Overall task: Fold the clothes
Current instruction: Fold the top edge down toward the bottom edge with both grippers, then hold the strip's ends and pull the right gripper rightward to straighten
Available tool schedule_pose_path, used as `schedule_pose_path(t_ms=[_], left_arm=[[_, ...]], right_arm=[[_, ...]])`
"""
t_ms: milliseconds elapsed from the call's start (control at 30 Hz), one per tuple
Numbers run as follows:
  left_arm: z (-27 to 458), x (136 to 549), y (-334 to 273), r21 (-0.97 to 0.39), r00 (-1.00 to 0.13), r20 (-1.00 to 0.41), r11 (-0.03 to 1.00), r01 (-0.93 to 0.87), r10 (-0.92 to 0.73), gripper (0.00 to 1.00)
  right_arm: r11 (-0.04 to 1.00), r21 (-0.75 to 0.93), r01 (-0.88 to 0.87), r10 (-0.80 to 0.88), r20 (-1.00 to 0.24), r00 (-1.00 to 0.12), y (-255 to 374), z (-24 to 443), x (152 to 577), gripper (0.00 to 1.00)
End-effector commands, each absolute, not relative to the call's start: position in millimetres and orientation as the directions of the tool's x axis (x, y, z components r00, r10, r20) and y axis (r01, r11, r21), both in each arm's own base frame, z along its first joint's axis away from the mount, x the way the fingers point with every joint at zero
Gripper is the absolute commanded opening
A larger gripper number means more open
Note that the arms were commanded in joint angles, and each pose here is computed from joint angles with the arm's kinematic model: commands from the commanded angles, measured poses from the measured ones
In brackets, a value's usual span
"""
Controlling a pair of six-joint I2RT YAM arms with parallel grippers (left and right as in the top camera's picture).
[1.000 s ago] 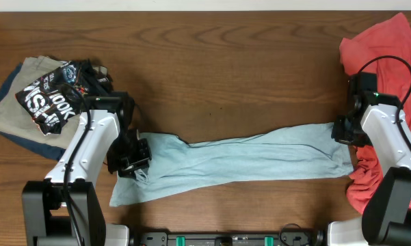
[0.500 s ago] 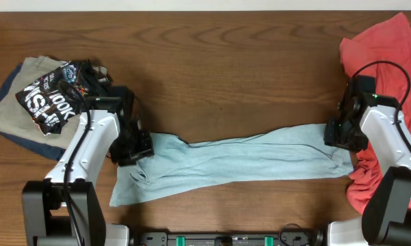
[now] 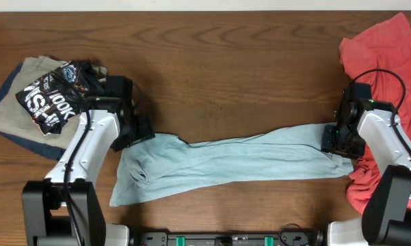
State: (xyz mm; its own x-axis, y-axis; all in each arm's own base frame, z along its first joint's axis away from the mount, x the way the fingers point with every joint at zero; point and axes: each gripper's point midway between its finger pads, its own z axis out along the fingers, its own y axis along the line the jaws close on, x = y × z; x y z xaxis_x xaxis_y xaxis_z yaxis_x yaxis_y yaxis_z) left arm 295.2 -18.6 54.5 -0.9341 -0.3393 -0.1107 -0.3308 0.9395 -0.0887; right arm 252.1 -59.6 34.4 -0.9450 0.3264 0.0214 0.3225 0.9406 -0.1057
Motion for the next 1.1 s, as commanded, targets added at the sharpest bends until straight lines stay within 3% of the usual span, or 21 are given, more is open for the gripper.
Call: schedule_pose_path(t_ms=[0,200,367,500,567,633,700,733,1067], left_arm=[[56.9,308.4,-7.5,-0.056,-0.916,-0.17,0.931,-0.36,-0.364,0.69],[35.3,313.0,-10.4,-0.054,-0.923,-0.13,0.932,-0.358,-0.362,0.7],[11.9,316.8,-33.6,-0.16,-0.946,-0.05,0.937,-0.309,-0.32,0.7],[0.1,314.2,-38.2,-0.171,-0.948,-0.011,0.935,-0.311,-0.318,0.69],[-0.8,310.9,-38.5,-0.168,-0.948,0.004,0.935,-0.314,-0.318,0.57],[-1.0,307.5,-38.4,-0.163,-0.948,0.017,0.935,-0.316,-0.318,0.38],[-1.0,305.8,-38.3,-0.161,-0.948,0.023,0.935,-0.317,-0.318,0.12],[-0.7,305.9,-38.8,-0.163,-0.948,0.024,0.934,-0.317,-0.317,0.06],[66.8,329.6,-49.8,-0.28,-0.939,-0.128,0.92,-0.274,-0.318,0.06]], right_arm=[[0.934,-0.101,0.344,0.347,0.016,-0.938,-61.6,34.9,251.1,0.47],[0.933,-0.1,0.345,0.347,0.011,-0.938,-61.8,34.8,252.3,0.47],[0.933,-0.099,0.345,0.348,0.006,-0.938,-62.2,34.8,253.5,0.47],[0.933,-0.099,0.345,0.347,0.006,-0.938,-62.1,34.8,253.5,0.47],[0.933,-0.099,0.345,0.347,0.006,-0.938,-62.2,34.8,253.5,0.47],[0.933,-0.099,0.345,0.347,0.005,-0.938,-62.2,34.8,253.7,0.47],[0.933,-0.099,0.345,0.347,0.005,-0.938,-62.2,34.8,253.8,0.47],[0.933,-0.099,0.345,0.347,0.005,-0.938,-62.2,34.8,253.8,0.47],[0.933,-0.099,0.345,0.347,0.005,-0.938,-62.3,34.8,253.7,0.47]])
